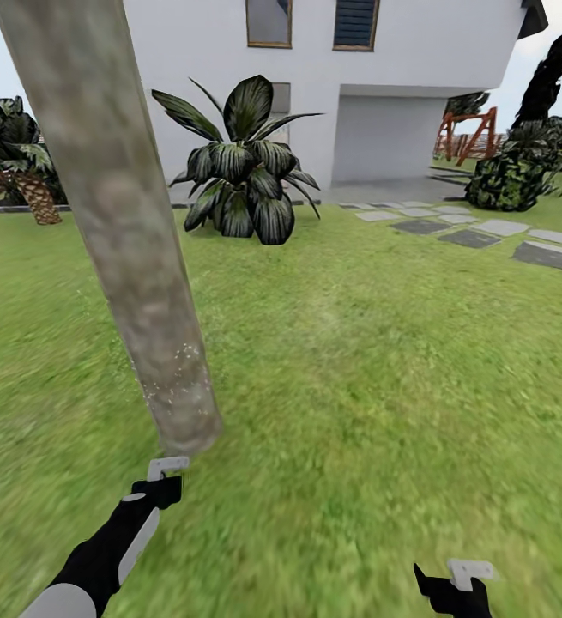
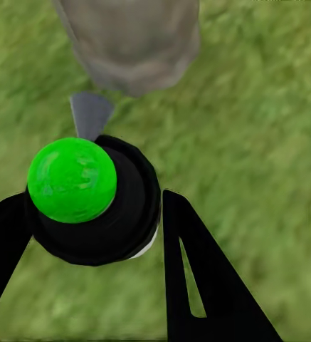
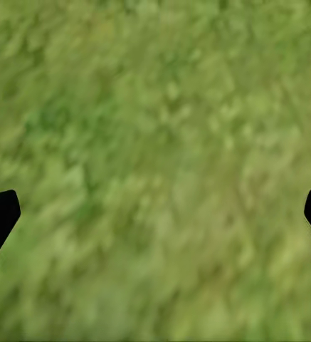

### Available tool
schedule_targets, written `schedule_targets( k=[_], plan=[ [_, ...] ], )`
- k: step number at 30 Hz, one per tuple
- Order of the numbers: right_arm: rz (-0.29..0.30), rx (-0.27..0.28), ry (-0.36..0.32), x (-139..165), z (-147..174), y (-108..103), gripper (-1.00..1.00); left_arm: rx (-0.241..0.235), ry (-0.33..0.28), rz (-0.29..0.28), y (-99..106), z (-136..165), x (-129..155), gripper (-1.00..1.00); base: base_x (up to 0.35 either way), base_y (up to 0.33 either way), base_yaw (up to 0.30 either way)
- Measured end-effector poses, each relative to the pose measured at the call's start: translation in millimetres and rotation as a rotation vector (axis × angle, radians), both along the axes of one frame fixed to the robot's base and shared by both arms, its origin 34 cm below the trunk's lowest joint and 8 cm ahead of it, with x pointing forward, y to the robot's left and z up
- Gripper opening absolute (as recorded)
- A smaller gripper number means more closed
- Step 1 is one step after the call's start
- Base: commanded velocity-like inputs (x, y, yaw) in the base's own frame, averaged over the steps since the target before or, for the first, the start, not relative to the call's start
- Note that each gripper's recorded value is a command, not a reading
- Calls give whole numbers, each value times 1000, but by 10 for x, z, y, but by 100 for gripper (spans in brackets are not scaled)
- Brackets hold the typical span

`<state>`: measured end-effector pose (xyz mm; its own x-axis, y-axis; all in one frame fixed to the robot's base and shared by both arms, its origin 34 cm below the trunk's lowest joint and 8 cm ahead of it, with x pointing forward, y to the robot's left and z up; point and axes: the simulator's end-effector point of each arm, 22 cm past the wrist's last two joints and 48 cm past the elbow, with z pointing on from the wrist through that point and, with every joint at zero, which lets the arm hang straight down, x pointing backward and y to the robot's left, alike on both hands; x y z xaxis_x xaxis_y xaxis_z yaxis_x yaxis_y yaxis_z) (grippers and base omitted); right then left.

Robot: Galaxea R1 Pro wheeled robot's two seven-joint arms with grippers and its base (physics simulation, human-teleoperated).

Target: In the garden, pick up the pesticide atomizer on the floor and spray pesticide onto both trees until each tree trunk is fully covered.

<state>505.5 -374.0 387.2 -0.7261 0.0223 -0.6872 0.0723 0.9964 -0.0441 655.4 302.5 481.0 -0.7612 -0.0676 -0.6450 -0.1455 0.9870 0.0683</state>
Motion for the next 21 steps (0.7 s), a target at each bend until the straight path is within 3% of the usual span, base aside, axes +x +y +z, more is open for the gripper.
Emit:
schedule_targets(
  k=[3, 5, 9, 13, 15, 18, 21],
  plan=[
    [-1, 0, 0, 0, 1, -1, 100, 1, -6, -1, 4, 24, 20, -100, 0, -10, 81],
    [-2, 0, 0, 0, 1, -2, 100, 8, -44, -7, -30, 193, 181, -100, 0, -1, 5],
    [-2, 1, 1, -5, -2, -1, 100, 73, -146, 61, 132, 703, 496, -100, 0, 0, 0],
    [-2, 1, 2, -6, -3, -6, 100, 34, -201, 61, 236, 1124, 701, -100, 0, 0, 0],
    [-1, 1, 2, -6, -4, -2, 100, -12, -195, 64, 662, 1248, 710, -100, 0, 0, 0],
    [-2, 1, 2, -7, -4, -3, 100, -43, -210, 38, 625, 1451, 766, -100, 0, 0, 0],
    [-2, 0, 2, -7, -3, -6, 100, -78, -214, -14, 310, 1716, 817, -100, 0, 0, 0]
  ],
)
